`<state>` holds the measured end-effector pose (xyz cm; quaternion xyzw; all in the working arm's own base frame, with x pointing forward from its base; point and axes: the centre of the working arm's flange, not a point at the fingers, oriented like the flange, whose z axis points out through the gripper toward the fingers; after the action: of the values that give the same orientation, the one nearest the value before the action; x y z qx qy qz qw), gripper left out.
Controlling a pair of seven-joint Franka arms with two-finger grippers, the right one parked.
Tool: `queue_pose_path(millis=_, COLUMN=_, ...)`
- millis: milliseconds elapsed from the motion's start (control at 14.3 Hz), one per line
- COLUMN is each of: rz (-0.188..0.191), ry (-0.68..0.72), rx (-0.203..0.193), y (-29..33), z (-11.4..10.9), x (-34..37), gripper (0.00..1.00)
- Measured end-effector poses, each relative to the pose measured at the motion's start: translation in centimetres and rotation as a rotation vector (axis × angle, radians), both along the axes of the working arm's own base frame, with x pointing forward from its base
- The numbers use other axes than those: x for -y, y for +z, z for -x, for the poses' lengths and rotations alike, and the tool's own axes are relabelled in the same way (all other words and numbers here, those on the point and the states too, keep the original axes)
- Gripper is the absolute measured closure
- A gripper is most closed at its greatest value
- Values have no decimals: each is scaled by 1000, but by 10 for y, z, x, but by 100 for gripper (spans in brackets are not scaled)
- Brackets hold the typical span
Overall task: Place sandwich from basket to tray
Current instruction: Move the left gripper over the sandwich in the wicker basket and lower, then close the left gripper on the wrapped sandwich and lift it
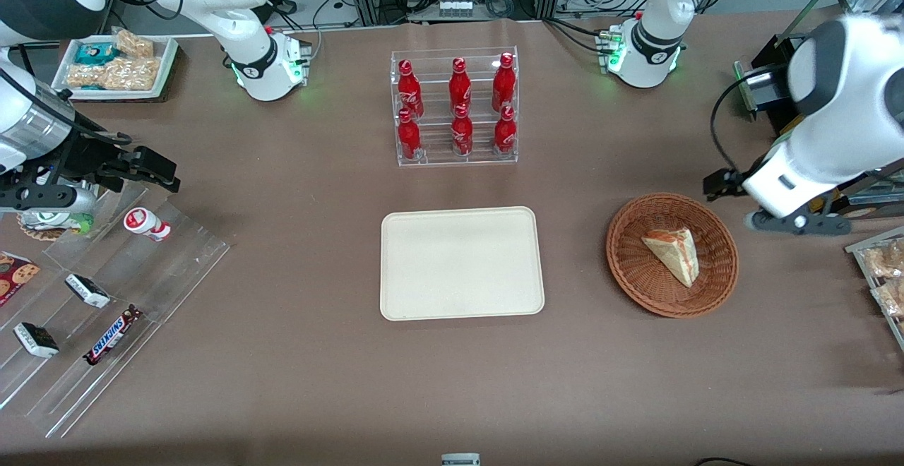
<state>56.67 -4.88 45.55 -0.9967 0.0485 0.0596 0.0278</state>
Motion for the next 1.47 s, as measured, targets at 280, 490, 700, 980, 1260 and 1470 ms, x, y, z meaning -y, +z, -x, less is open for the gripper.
queue_pose_path(millis=280, rz=6, ry=35, rx=36, y=-83, z=18, x=-1, gripper=0)
queue_pose_path(millis=490, rz=10, ry=194, rx=116, y=-125, z=33, x=-5, gripper=0)
queue_pose_path(millis=700, rz=7, ry=535, rx=170, y=-143, z=34, x=-4, gripper=0)
queue_pose_path(millis=980, rz=13, ry=862, rx=207, y=-162, z=27, x=-3, gripper=0)
queue_pose_path(millis=1260, rz=9, ry=911, rx=193, y=-194, z=24, x=-3, gripper=4)
queue_pose_path(millis=1470, rz=8, ry=908, rx=194, y=-196, z=20, x=-3, gripper=36)
